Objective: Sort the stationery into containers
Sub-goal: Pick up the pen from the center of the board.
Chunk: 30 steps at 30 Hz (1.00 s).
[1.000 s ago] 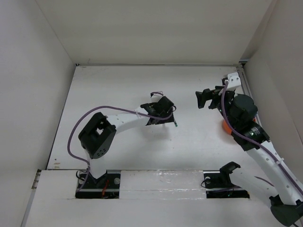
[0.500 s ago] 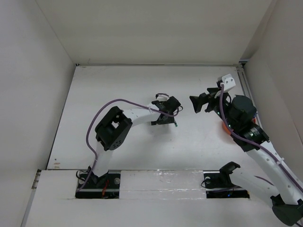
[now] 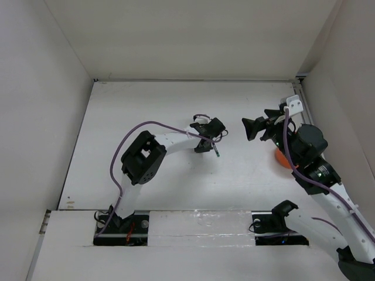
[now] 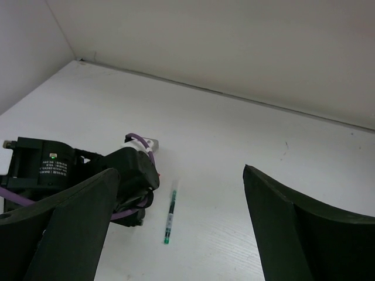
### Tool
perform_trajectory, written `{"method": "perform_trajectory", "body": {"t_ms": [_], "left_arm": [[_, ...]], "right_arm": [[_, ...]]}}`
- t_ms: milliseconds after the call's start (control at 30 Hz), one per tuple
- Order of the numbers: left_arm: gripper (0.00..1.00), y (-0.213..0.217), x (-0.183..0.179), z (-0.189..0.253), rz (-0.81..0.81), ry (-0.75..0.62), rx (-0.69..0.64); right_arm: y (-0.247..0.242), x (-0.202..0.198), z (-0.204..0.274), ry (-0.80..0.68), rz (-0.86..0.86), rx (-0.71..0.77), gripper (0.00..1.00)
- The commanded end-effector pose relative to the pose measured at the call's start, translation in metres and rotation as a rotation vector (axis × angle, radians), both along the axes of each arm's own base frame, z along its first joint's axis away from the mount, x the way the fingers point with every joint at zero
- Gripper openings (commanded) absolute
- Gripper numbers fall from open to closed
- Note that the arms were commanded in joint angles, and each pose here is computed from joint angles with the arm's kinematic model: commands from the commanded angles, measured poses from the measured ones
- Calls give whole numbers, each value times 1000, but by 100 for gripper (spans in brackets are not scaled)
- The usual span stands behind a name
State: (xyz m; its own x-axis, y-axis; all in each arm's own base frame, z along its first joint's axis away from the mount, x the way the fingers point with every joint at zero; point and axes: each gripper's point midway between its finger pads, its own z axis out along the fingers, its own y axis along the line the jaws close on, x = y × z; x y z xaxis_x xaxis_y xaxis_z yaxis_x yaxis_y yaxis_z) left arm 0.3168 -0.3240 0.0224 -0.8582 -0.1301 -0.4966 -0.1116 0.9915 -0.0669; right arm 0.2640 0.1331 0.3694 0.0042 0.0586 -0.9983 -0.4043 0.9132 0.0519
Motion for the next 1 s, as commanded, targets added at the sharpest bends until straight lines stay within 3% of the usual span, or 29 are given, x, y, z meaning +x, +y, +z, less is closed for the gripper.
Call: {"method": "perform_trajectory", "body": {"t_ms": [0, 67, 167, 200, 267, 400, 500, 733, 967], "left_arm": [[0, 16, -26, -27, -1, 107, 53], [0, 18, -25, -1, 2, 53, 10], [0, 7, -20, 42, -55, -92, -74], [0, 11, -26, 48, -96, -118, -68], [0, 0, -26, 95, -145, -236, -179], [0, -18, -44, 147, -330, -384, -345], [0, -29, -68, 176, -466, -505, -420], [0, -42, -86, 228, -555, -640, -601], [0, -48, -94, 248, -623, -696, -667]], "right_arm": [[-5, 1, 1, 0, -28, 19, 93], [-10, 13, -9, 46, -71, 42, 100], [-11, 17, -18, 85, -75, 104, 100], [-7, 12, -8, 44, -33, 124, 100], [-10, 7, -6, 1, -11, 141, 100], [-6, 16, -4, 10, 3, 146, 100], [24, 21, -15, 93, 135, 169, 98], [61, 18, -39, 169, 282, 296, 92], [90, 13, -40, 201, 382, 362, 90]]}}
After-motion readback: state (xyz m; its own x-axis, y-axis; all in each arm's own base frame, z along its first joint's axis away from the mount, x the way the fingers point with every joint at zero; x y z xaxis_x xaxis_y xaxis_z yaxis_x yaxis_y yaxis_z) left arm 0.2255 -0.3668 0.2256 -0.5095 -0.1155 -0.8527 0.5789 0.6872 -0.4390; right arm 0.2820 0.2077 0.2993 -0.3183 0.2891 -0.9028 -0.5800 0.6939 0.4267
